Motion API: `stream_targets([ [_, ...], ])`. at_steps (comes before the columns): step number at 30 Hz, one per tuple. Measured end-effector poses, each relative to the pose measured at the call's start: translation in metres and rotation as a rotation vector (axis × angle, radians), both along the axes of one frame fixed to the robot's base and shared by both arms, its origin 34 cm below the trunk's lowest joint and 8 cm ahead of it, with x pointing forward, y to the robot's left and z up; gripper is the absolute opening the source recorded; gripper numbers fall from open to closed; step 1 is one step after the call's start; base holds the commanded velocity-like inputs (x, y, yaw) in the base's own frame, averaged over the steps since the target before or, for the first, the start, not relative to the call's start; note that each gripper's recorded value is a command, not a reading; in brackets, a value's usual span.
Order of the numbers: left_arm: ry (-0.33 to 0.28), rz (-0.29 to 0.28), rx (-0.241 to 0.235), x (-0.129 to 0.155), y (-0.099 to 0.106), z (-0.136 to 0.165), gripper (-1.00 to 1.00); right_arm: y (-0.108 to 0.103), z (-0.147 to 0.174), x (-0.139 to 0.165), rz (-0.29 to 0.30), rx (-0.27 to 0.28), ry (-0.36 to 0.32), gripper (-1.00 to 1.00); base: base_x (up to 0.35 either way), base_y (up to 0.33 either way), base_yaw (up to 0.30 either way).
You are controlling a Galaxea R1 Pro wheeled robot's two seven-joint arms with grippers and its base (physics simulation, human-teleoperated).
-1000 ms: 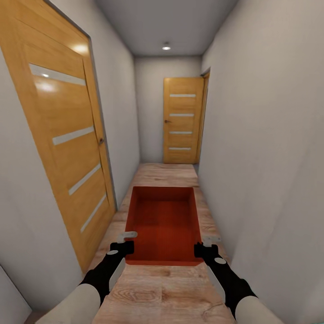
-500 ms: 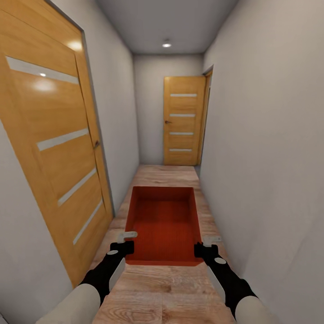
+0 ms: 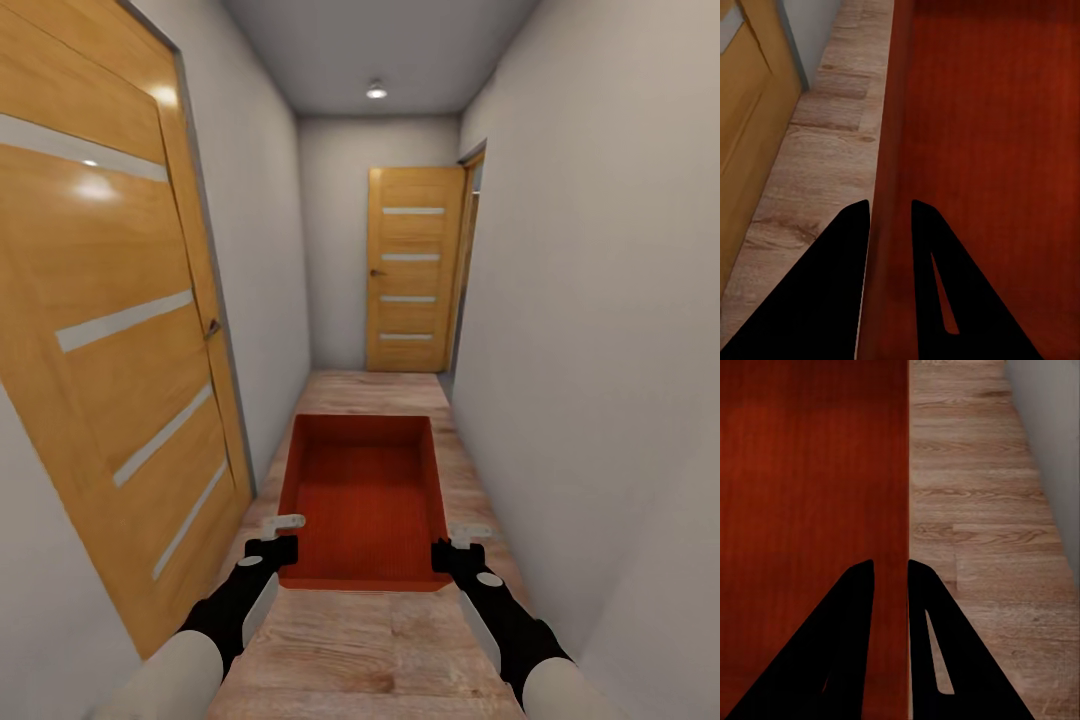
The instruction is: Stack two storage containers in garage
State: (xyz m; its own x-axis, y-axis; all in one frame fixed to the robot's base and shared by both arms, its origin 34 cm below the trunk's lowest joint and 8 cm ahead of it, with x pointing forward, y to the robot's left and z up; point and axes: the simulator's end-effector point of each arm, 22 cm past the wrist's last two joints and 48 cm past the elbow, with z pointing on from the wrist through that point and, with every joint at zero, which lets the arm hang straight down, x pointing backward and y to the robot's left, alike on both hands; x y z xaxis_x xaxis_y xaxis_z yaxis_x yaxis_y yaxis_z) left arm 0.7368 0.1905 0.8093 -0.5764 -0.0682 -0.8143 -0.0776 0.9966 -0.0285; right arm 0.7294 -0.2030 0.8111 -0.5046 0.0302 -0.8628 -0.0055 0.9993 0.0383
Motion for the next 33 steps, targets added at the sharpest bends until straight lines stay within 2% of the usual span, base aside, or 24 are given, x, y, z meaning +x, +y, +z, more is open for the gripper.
stream_targets([
  [10, -0.001, 0.000, 0.000, 0.0002, 0.0000, 0.0003, -1.00, 0.0000, 0.0002, 0.0001, 0.000, -0.001, -0.001, -1.00, 0.327, 0.094, -0.210],
  [33, 0.009, 0.004, -0.004, -0.0021, -0.0002, -0.0032, -1.00, -0.0002, -0.0012, -0.0007, 0.004, -0.005, 0.009, -1.00, 0.328, 0.055, -0.007],
])
